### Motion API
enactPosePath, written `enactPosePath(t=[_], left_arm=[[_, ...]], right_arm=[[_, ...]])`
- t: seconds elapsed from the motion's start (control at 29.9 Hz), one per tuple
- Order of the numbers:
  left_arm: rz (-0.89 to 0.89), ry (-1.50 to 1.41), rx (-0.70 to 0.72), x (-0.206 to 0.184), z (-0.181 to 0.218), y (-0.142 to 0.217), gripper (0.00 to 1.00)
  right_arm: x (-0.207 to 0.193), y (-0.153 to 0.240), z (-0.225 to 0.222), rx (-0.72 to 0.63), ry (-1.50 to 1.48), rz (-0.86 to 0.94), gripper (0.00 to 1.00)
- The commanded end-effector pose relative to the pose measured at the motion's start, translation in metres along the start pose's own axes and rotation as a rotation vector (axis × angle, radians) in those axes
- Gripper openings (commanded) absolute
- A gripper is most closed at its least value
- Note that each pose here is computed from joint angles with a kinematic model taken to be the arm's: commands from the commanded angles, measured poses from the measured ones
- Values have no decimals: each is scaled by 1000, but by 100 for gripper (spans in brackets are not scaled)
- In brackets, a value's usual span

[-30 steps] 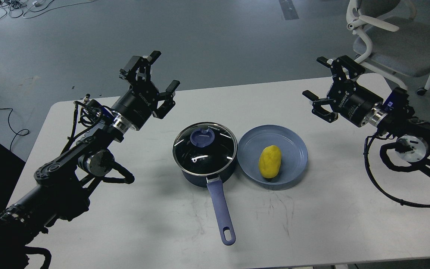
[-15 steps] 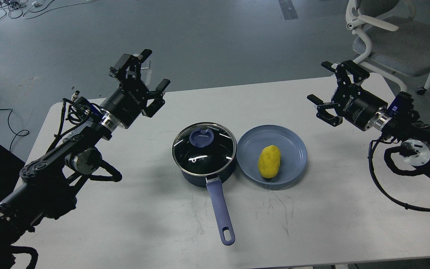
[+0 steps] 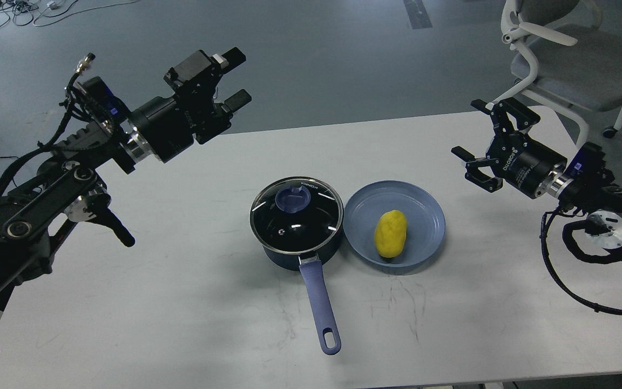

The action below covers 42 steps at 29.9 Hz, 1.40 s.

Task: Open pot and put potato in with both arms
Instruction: 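Move the left gripper toward the blue knob of the pot lid, then grasp the blue lid knob with the left gripper and lift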

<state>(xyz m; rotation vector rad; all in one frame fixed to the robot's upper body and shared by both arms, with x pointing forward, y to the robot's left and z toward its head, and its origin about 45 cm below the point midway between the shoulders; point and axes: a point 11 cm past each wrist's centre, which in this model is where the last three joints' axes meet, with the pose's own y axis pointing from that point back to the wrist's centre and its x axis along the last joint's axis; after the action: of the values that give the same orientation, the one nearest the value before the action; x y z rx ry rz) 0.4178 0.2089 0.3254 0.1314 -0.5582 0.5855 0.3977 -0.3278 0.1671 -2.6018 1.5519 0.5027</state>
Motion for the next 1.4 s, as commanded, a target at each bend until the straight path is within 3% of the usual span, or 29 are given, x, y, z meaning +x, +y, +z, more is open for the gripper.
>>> enactPosePath(t=[0.0,0.17,0.33,0.7,1.14,1.3,1.37], left_arm=[[-130,-320,-12,-28,21,-9,98],[-336,-698,17,-62,21,-7,98],[-491,-954,98,-85,-16,-8,98],[-562,-948,225,-103,-78,-13,98],[-571,-920,240,-113,-90,-7,98],[-569,-920,240,-113,-90,-6,90],[-570,-920,242,-113,-91,-5,72]], right_arm=[[8,5,4,-12,6,24,100],[9,9,9,-17,-4,32,100],[9,9,9,-13,-6,33,100],[14,18,14,-28,-8,50,100],[13,17,18,-32,-15,48,100],[12,17,19,-32,-16,47,100],[12,17,19,-32,-16,47,100]])
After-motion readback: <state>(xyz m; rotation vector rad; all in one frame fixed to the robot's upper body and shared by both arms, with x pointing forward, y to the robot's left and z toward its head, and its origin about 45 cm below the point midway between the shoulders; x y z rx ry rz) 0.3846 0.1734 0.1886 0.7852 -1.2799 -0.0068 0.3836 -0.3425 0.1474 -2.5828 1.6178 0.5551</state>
